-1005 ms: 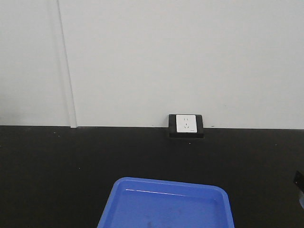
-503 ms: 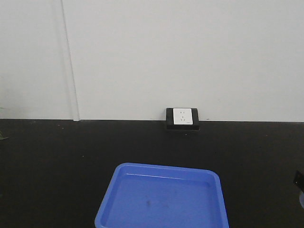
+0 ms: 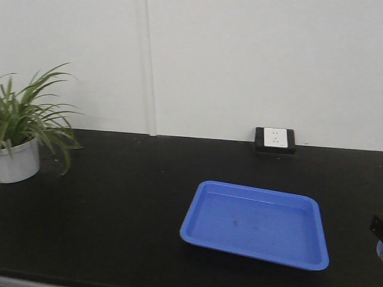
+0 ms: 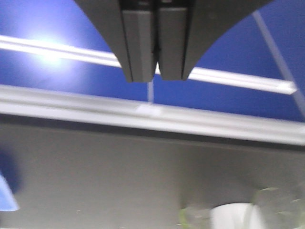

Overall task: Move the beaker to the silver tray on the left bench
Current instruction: 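Drive the base to the bench with the silver tray, holding the beaker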

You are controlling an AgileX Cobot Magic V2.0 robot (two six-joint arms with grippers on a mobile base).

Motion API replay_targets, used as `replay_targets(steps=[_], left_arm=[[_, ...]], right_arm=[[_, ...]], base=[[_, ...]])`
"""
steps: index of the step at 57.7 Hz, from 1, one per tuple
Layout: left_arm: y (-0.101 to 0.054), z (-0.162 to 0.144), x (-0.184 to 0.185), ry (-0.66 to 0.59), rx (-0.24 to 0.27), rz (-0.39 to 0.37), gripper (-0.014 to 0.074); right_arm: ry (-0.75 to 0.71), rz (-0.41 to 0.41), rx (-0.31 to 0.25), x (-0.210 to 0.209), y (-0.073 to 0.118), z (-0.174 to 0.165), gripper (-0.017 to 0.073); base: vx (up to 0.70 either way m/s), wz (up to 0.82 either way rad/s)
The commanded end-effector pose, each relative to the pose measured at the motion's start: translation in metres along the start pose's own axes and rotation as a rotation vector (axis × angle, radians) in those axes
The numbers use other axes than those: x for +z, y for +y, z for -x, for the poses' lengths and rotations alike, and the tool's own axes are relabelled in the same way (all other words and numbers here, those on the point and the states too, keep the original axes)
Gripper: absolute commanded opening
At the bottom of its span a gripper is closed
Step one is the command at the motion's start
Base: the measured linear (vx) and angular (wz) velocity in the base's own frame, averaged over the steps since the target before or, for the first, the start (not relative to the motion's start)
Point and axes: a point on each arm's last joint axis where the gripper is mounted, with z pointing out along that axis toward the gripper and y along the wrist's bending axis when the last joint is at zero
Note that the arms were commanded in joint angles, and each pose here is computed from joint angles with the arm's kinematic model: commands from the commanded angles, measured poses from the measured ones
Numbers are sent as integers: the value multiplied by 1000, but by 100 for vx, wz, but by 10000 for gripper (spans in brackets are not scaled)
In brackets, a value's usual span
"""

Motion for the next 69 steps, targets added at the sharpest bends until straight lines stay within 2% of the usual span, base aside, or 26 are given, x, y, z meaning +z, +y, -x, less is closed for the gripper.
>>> replay_targets(steps=[1,40,69], left_arm=[[-1,-1,2,-66,-11,-8,1],[-1,-1,2,-66,-11,-8,1],[-1,-1,2,-66,-11,-8,1]], right_arm=[[-92,37,-13,-2,3,16,-4],[-92,37,-13,-2,3,16,-4],[-93,37,-13,-2,3,16,-4]], base=[[-26,48],[-28,51],[-20,72]])
